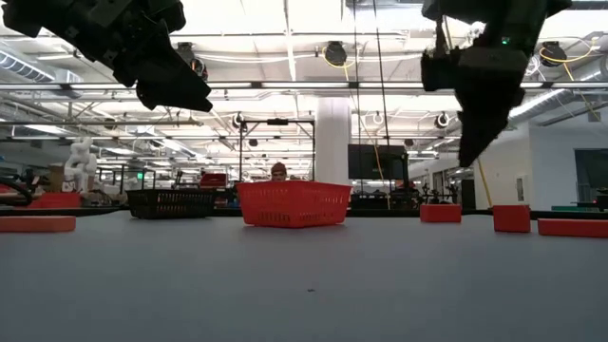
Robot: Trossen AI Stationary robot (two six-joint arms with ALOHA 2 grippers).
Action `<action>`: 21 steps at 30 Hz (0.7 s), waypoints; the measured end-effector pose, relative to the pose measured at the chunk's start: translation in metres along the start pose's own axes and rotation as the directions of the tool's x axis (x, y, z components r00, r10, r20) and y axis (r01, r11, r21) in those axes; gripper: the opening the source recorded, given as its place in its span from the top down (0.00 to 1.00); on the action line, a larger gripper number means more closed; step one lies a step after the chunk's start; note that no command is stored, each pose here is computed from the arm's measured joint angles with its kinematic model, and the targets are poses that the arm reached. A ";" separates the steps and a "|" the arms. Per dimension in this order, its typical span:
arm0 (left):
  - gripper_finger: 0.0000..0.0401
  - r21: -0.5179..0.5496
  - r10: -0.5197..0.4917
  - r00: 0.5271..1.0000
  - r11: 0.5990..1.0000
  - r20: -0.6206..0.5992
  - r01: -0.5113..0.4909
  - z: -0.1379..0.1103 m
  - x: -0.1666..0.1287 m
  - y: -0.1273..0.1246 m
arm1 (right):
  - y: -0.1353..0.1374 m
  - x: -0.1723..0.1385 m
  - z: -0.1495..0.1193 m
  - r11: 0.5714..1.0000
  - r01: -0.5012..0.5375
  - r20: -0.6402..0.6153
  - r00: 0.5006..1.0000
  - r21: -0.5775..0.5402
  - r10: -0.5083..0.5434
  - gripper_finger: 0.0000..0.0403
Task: Sort & place blocks by color
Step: Put the red block into the blue bin
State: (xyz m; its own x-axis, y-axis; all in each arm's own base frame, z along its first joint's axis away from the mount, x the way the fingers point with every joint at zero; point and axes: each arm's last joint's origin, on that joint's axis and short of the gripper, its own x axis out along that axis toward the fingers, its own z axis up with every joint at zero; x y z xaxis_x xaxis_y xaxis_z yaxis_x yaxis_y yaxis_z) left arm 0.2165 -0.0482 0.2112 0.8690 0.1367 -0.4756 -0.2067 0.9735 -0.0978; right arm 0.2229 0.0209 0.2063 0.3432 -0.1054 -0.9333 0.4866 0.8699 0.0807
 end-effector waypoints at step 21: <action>0.47 0.012 0.000 1.000 1.000 0.000 0.000 0.000 0.000 0.000 | 0.010 0.033 -0.022 0.977 0.212 -0.215 0.955 0.022 -0.202 0.48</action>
State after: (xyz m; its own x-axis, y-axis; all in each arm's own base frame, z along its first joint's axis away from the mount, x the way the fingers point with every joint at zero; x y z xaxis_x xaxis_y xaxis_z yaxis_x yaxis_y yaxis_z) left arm 0.2164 -0.0482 0.2111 0.8688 0.1371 -0.4758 -0.2015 0.9756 -0.0867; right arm 0.2215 0.0363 0.1691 0.0569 -0.1732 -0.9832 0.5661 0.8168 -0.1111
